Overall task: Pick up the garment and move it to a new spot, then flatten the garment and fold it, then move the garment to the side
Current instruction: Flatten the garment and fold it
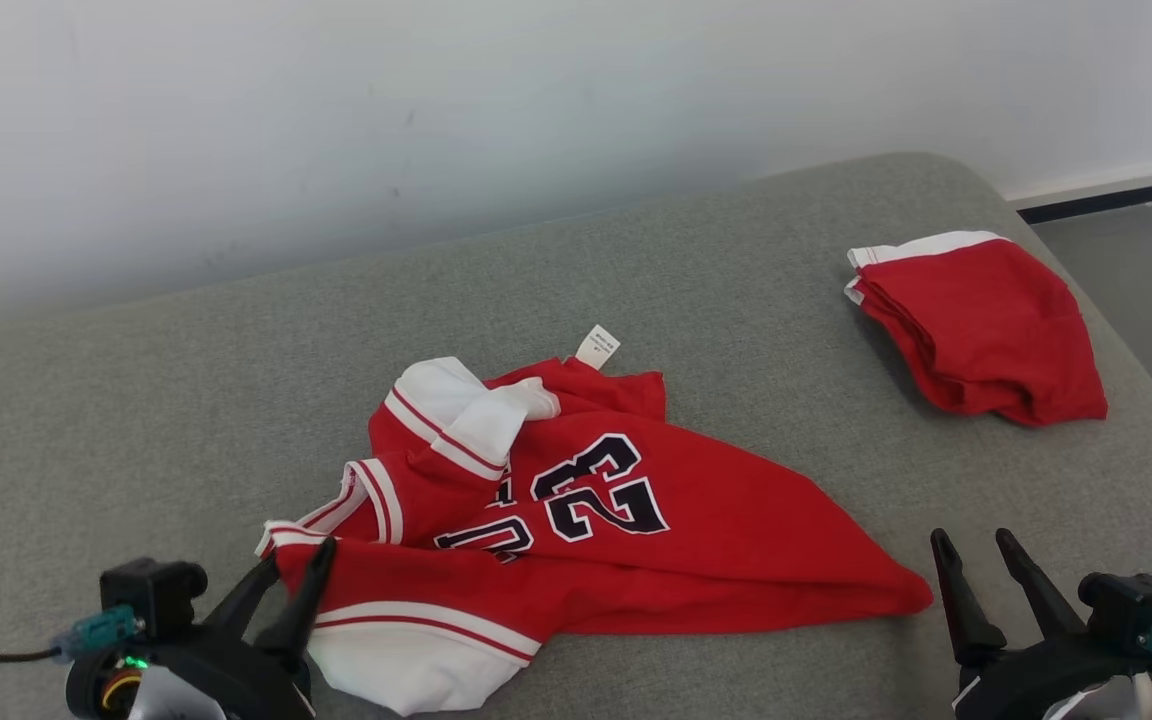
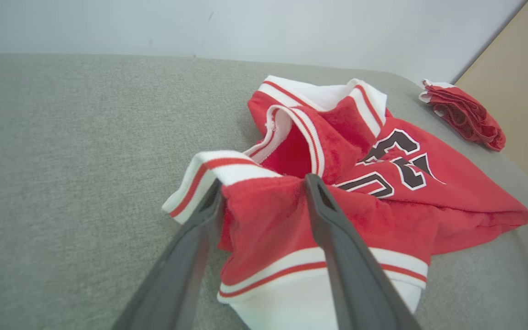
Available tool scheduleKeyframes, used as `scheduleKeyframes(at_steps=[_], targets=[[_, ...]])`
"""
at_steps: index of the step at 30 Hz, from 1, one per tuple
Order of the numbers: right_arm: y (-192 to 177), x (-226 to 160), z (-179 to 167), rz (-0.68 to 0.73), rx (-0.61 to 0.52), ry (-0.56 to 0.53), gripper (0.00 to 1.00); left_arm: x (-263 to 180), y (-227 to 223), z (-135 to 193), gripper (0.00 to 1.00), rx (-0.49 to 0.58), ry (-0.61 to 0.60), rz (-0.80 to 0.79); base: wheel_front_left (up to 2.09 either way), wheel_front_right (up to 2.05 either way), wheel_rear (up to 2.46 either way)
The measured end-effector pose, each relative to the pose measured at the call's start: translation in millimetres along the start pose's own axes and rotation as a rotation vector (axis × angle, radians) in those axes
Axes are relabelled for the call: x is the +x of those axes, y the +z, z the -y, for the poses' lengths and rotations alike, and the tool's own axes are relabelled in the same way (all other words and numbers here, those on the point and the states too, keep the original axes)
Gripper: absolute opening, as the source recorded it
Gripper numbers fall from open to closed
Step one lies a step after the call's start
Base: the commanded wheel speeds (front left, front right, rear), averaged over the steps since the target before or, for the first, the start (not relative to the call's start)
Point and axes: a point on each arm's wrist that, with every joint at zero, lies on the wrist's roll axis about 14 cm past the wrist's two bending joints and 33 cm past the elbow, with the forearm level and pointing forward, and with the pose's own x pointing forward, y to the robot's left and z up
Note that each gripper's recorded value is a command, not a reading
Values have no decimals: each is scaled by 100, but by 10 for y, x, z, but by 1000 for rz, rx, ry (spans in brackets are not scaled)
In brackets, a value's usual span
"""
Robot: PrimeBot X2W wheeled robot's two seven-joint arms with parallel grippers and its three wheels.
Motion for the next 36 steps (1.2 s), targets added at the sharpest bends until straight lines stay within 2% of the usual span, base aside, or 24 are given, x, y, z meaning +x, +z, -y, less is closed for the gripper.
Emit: scheduleKeyframes(at_steps=[9,14,21,22,30,36], targets=[[-44,-127,73,4,12,-51,100,395,535,180,0,-70,-116,80,0,0,0],[-83,-183,99,-2,21,-73,100,643,814,91,0,-22,-114,119,0,0,0],[-133,-240,162,-15,28,-105,100,913,851,243,0,-45,-160,155,0,0,0],[-152,-242,166,-20,28,-109,100,946,807,151,100,-32,-137,155,0,0,0],[-282,-247,61,-49,51,-93,100,823,912,-167,100,56,-64,253,0,0,0],[-315,-226,-53,-52,66,-66,100,469,834,-483,100,8,60,285,0,0,0]])
